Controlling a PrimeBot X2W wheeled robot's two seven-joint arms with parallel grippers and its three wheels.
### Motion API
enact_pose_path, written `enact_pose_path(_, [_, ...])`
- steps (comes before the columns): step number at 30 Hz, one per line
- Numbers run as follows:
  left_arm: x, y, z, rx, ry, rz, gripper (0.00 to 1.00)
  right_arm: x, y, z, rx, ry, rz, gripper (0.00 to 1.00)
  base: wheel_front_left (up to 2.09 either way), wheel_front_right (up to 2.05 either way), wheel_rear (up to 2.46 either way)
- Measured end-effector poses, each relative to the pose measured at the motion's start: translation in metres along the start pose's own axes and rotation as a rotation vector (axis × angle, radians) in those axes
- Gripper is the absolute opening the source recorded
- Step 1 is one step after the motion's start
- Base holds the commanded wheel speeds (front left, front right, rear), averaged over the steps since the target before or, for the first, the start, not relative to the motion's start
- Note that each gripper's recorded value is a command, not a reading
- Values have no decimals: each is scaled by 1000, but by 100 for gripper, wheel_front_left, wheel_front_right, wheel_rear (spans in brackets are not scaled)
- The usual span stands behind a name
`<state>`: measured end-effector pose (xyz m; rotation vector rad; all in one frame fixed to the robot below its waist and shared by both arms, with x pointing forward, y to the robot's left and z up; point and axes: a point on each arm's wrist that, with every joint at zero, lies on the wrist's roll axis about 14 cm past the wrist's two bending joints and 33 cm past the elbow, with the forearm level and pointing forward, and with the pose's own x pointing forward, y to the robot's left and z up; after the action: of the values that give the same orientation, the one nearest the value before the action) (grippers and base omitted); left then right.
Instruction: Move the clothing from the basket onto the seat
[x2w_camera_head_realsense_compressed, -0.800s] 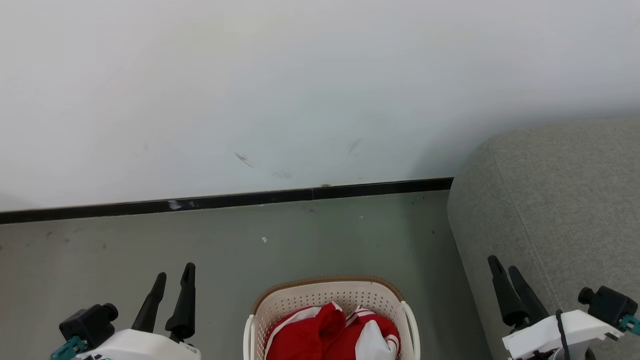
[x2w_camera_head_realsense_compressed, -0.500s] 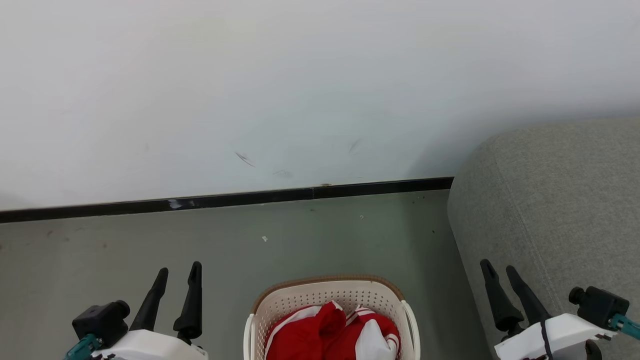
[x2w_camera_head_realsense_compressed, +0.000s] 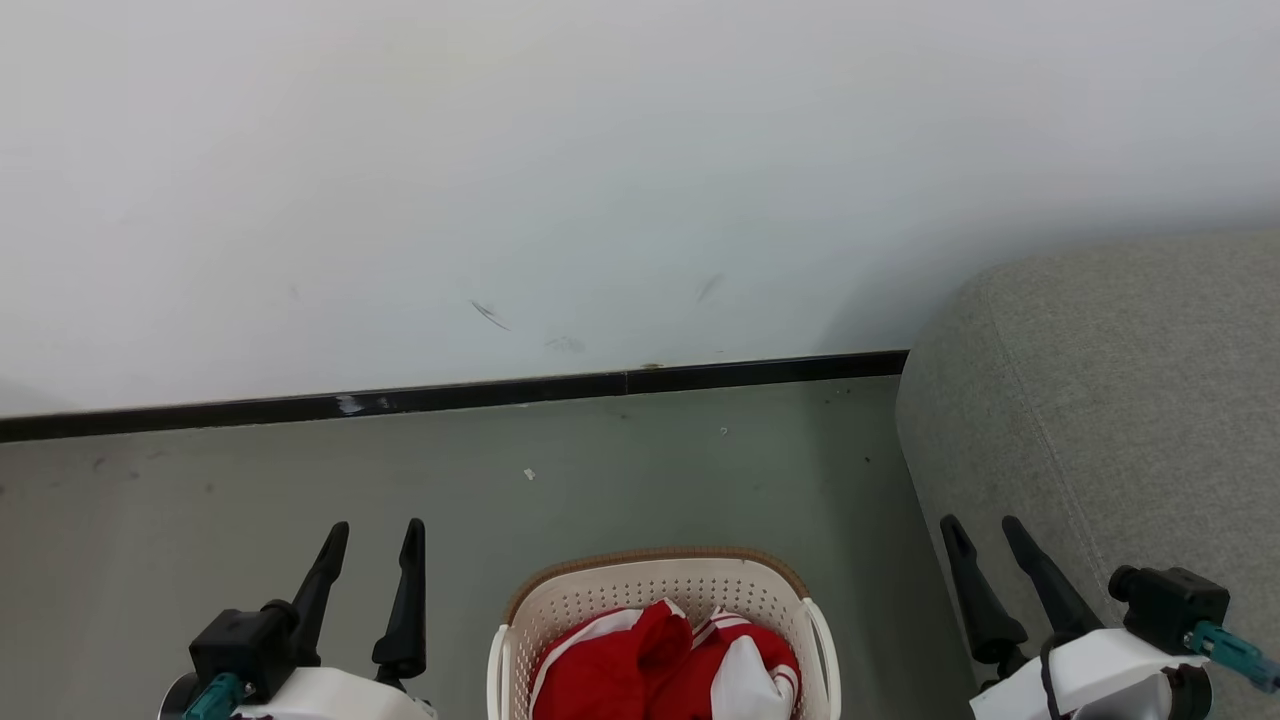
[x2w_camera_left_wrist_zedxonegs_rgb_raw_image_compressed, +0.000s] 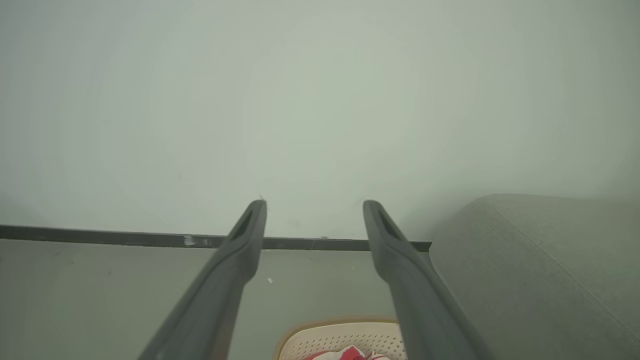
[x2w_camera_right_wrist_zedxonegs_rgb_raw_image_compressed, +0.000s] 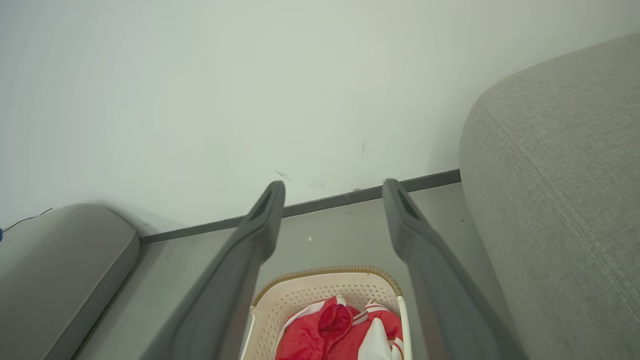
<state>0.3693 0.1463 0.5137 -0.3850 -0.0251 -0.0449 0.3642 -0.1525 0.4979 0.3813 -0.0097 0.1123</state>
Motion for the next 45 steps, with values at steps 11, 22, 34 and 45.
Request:
enact_pose_path(11, [-5, -8, 3, 153, -41, -23, 100, 1, 13, 5, -180, -28, 55, 100, 0, 0, 0])
enact_pose_path(22, [-6, -21, 14, 295, -112, -61, 100, 0, 25, 11, -340, -62, 102, 100, 0, 0, 0])
enact_pose_path(34, [-7, -21, 14, 302, -115, -63, 100, -3, 25, 11, -346, -60, 100, 100, 0, 0, 0])
enact_pose_path(45, [-7, -19, 11, 299, -103, -53, 100, -6, 23, 8, -343, -50, 94, 100, 0, 0, 0])
